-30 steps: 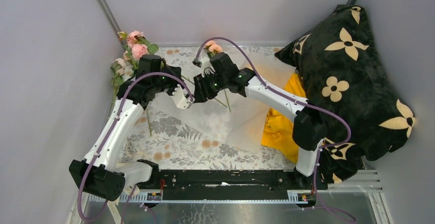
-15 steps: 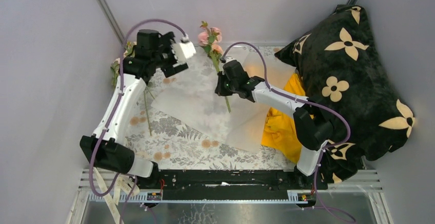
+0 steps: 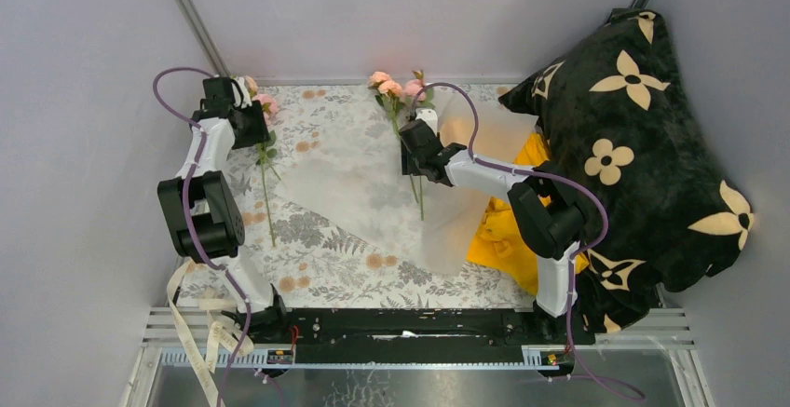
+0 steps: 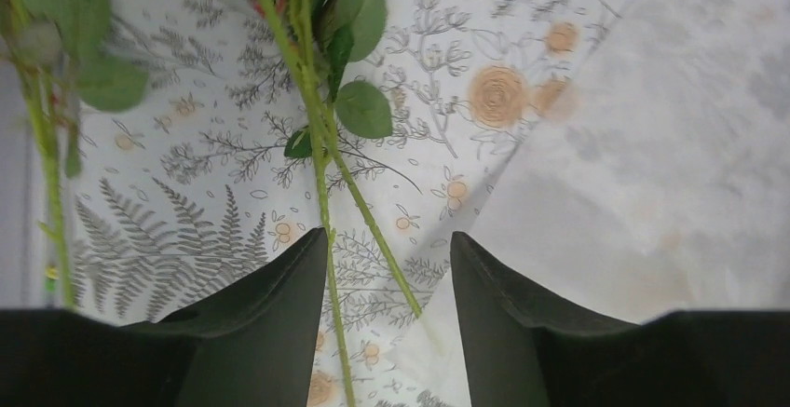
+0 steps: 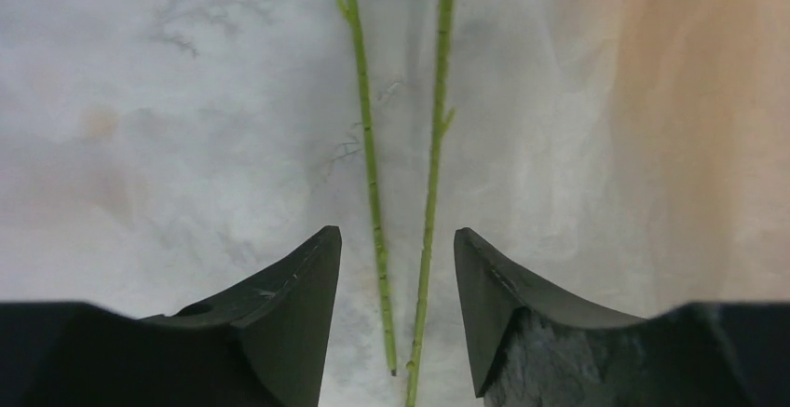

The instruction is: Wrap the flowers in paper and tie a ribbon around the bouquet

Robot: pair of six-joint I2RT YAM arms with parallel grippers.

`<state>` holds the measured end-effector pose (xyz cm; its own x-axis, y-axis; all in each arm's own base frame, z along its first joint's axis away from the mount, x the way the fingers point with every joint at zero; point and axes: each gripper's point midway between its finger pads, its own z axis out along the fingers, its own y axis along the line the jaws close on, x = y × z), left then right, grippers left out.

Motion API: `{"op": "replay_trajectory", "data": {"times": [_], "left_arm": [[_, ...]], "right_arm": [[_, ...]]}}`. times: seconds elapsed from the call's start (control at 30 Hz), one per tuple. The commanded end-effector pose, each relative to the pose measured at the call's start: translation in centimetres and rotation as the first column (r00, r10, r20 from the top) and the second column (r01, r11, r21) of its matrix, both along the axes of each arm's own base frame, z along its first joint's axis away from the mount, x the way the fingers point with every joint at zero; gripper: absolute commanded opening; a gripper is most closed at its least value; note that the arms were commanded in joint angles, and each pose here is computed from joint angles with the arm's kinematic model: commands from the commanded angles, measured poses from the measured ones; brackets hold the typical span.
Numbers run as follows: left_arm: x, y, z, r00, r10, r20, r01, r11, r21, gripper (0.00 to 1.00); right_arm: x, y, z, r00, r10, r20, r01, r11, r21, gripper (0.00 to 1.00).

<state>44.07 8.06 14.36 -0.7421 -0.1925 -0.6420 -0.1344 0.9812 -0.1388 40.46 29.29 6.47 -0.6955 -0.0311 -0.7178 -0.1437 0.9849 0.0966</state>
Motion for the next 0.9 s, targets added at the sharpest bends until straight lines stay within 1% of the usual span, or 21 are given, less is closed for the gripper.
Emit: {"op": "replay_trajectory", "data": {"times": [0.0, 0.13, 0.33, 0.5, 0.63, 0.77, 0.87], "left_arm": [[2.8, 0.9, -1.3, 0.974, 0.215, 0.064, -0.207, 0.972, -0.112, 0.56], [3.1, 1.3, -4.1, 0.959, 0.281, 0.021, -0.276, 0.952, -0.134, 0.52], [3.2, 2.1, -7.6, 0.932, 0.360, -0.045, -0.363, 0.924, -0.119, 0.49], [2.7, 2.5, -7.6, 0.916, 0.398, -0.045, -0.401, 0.909, -0.115, 0.48], [2.5, 2.7, -6.4, 0.912, 0.409, 0.012, -0.406, 0.907, -0.113, 0.49], [1.8, 3.3, -7.5, 0.895, 0.446, -0.012, -0.445, 0.892, -0.079, 0.50], [1.8, 3.2, -8.0, 0.902, 0.433, -0.004, -0.431, 0.898, -0.082, 0.50]], "right_arm": [[1.6, -1.2, 1.8, 0.997, -0.029, 0.068, 0.034, 0.996, -0.082, 0.57], [1.1, -2.0, 2.6, 0.997, -0.013, 0.078, 0.021, 0.994, -0.110, 0.58], [0.1, -1.4, 3.7, 0.996, 0.057, 0.073, -0.052, 0.996, -0.077, 0.58], [-0.5, -0.6, 4.5, 0.994, 0.093, 0.065, -0.091, 0.995, -0.033, 0.57], [-0.7, -0.3, 4.7, 0.993, 0.105, 0.061, -0.104, 0.994, -0.021, 0.57], [-0.8, -0.3, 4.9, 0.992, 0.114, 0.055, -0.112, 0.993, -0.024, 0.57], [-0.8, -0.3, 5.0, 0.991, 0.121, 0.055, -0.120, 0.992, -0.025, 0.57]]}}
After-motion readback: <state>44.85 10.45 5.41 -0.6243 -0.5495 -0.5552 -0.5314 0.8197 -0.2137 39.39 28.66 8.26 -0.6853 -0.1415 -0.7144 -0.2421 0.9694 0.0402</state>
